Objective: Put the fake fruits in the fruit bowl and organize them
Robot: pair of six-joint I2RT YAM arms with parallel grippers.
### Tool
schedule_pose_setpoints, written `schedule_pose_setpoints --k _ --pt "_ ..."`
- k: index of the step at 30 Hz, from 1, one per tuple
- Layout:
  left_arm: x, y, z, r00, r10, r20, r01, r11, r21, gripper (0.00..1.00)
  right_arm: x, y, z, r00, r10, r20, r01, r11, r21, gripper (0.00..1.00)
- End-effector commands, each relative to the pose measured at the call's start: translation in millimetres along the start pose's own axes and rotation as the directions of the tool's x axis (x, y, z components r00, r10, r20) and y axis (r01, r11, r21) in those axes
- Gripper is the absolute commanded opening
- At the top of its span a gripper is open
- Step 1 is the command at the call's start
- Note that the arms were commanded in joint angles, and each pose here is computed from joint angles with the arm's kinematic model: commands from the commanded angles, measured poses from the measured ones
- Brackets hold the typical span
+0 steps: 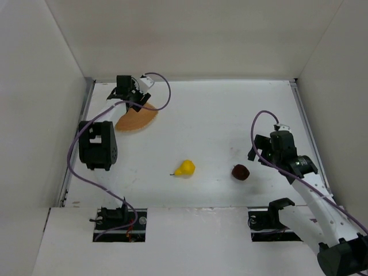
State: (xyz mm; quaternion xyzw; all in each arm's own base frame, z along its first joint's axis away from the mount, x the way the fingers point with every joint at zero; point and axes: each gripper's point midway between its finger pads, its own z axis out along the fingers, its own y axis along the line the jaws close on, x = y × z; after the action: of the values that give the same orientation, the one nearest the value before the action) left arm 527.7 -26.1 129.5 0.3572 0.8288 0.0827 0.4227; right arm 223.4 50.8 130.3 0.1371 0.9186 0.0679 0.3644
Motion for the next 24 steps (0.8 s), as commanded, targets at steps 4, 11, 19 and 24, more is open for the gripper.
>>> schedule_pose_setpoints --k 4,11,19,24 --pt "-45.6 60.9 28.6 0.959 -0.2 0.202 0.233 0.959 -0.16 0.44 -7.8 12.5 -2.6 0.998 0.035 0.044 -0.033 0.998 -0.053 1.0" --pt "-38.5 51.7 24.1 0.967 -0.205 0.149 0.226 0.965 -0.135 0.9 -8.7 15.1 -4.8 0.998 0.046 0.05 -0.042 0.997 -0.067 1.0" --pt "-72.9 4.3 -71.2 0.994 -0.05 0.098 0.049 0.999 0.02 1.0 -12.0 16.4 -7.9 0.996 0.039 0.074 -0.033 0.996 -0.083 1.0" --pt "-80.9 -158.8 -147.2 0.959 0.23 0.164 -0.28 0.853 0.44 1.0 -7.1 25.7 -3.1 0.998 0.027 0.048 -0.021 0.993 -0.119 1.0"
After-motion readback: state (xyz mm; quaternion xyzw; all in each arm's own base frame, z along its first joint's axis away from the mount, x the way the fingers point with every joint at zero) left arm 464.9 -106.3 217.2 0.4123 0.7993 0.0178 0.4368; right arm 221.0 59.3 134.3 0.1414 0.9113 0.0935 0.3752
